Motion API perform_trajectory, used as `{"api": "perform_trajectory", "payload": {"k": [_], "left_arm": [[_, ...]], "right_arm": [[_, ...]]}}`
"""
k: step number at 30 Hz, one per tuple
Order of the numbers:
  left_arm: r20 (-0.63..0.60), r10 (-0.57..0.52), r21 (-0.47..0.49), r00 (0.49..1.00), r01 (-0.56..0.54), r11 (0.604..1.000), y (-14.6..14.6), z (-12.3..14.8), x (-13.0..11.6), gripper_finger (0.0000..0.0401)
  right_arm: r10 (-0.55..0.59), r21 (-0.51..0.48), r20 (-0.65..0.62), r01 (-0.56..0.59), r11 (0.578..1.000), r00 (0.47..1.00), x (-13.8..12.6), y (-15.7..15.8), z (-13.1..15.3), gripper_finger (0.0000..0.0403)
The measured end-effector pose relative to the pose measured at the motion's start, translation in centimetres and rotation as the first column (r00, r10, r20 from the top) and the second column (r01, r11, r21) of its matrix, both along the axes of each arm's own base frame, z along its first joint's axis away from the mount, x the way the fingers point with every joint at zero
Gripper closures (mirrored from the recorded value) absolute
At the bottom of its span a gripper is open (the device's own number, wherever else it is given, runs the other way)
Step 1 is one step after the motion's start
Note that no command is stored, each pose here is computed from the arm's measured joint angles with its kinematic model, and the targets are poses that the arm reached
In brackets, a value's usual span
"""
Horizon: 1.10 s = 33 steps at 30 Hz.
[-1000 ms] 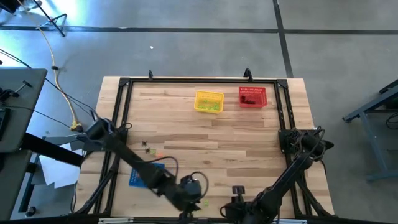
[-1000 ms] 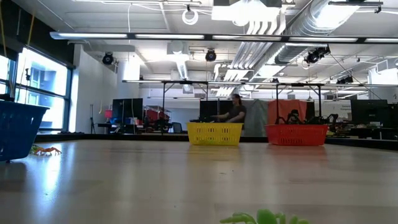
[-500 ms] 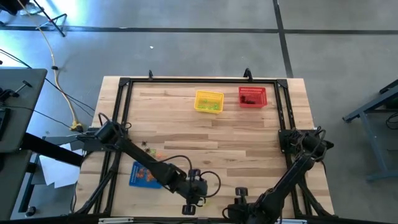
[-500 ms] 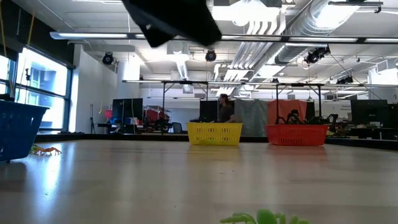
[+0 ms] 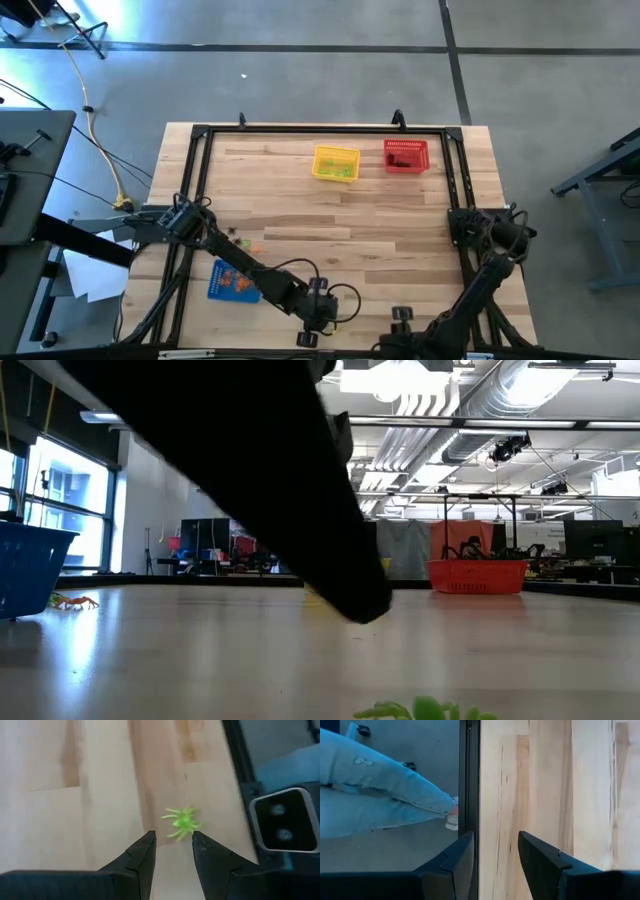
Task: Sort Halloween decoration
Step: Put the green spider toy into the yellow bin
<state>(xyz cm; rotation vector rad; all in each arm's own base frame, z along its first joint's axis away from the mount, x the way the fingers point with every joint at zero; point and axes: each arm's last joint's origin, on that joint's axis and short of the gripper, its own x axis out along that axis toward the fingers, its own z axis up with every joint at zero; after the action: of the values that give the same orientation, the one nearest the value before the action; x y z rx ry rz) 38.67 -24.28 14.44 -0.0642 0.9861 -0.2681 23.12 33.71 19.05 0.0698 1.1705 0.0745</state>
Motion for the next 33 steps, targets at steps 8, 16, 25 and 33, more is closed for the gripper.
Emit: {"api": "perform_trajectory", "payload": {"k": [8,16,25,33], "left_arm": [[0.024,-0.060,-0.072,0.998,0.061,0.996,-0.9,0.3,-0.1,0.0286],[0.029,-0.127,-0.035,0.992,0.128,0.991,-1.5,-1.5,0.0,0.0286],[0.071,-0.163,-0.027,0.984,0.165,0.986,-1.1,-2.6,1.0,0.0286],[0.073,-0.171,-0.010,0.983,0.172,0.985,-0.7,-2.9,1.3,0.0286]], "right_arm": [[0.005,-0.014,-0.004,-0.005,1.000,1.000,-0.3,0.0,0.0,0.0254],[0.003,-0.018,0.003,-0.003,1.000,1.000,-0.3,0.0,0.0,0.0254],[-0.006,-0.025,0.022,0.006,1.000,1.000,-0.2,0.0,0.0,0.0254],[-0.007,-0.023,0.026,0.007,1.000,1.000,-0.2,0.1,0.0,0.0254]]}}
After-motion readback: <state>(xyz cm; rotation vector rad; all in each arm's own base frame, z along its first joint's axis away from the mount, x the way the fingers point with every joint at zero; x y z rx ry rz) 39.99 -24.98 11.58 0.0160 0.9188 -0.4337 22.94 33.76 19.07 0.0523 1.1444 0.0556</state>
